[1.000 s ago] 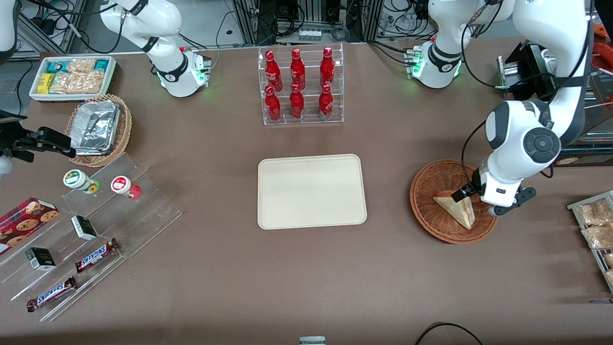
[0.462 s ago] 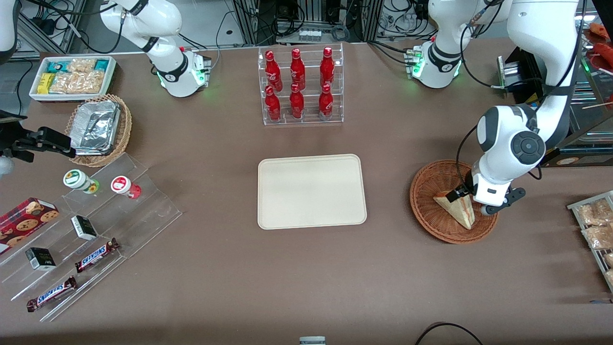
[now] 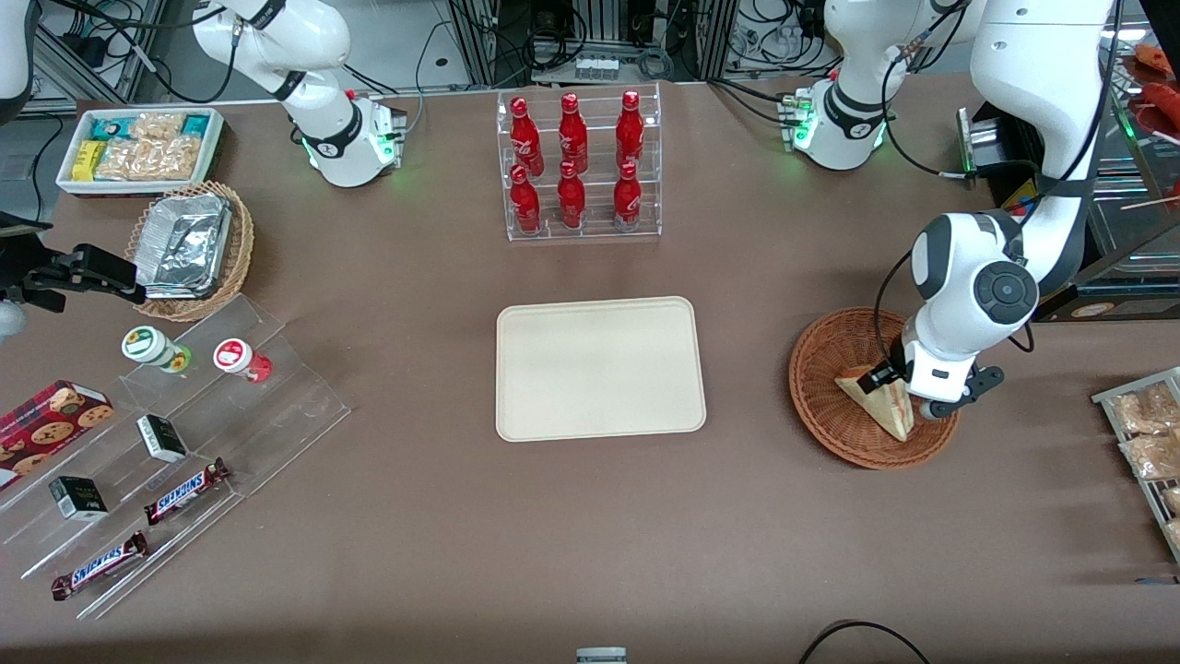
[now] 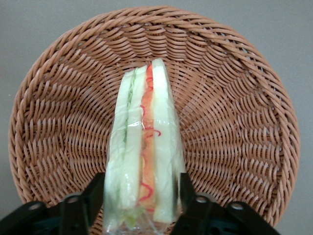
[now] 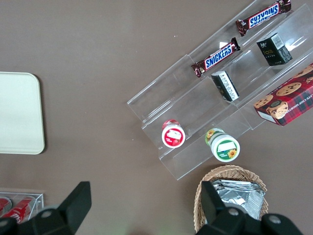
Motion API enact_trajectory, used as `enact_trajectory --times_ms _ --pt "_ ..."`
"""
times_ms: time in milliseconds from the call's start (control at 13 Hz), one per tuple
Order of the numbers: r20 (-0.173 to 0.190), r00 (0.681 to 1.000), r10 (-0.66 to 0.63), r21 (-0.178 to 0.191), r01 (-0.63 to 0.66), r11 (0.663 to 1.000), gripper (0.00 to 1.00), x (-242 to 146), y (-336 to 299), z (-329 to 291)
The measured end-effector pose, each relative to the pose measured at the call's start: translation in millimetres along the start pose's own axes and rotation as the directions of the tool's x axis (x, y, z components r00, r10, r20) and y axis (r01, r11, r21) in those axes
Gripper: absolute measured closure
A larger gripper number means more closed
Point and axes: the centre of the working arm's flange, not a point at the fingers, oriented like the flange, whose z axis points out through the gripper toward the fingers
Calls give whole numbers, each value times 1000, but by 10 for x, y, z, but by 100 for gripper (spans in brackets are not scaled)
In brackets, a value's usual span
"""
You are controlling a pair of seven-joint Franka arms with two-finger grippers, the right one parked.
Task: Place sandwich from basket to tray
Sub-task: 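Close the left gripper on the wrapped sandwich's end, then lift the sandwich and carry it over the cream tray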
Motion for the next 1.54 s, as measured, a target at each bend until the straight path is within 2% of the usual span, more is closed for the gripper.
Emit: enact_trajectory --times_ms 154,231,462,692,846,1077,1385,1538 --pt "-7 1000 0 -5 0 1000 58 25 16 -36" --pt "-13 1000 0 -9 0 1000 64 44 28 -63" --pt "-14 1000 -1 -8 1 1000 74 89 53 -142" --pt "45 999 10 40 -12 999 84 155 135 -444" --pt "60 997 41 57 -44 997 85 142 329 -770" --pt "70 990 125 69 -130 989 85 -114 816 -1195" --pt "50 962 267 62 -270 961 85 -723 1555 -1517" --pt "56 941 333 50 -335 941 85 -1125 1902 -1514"
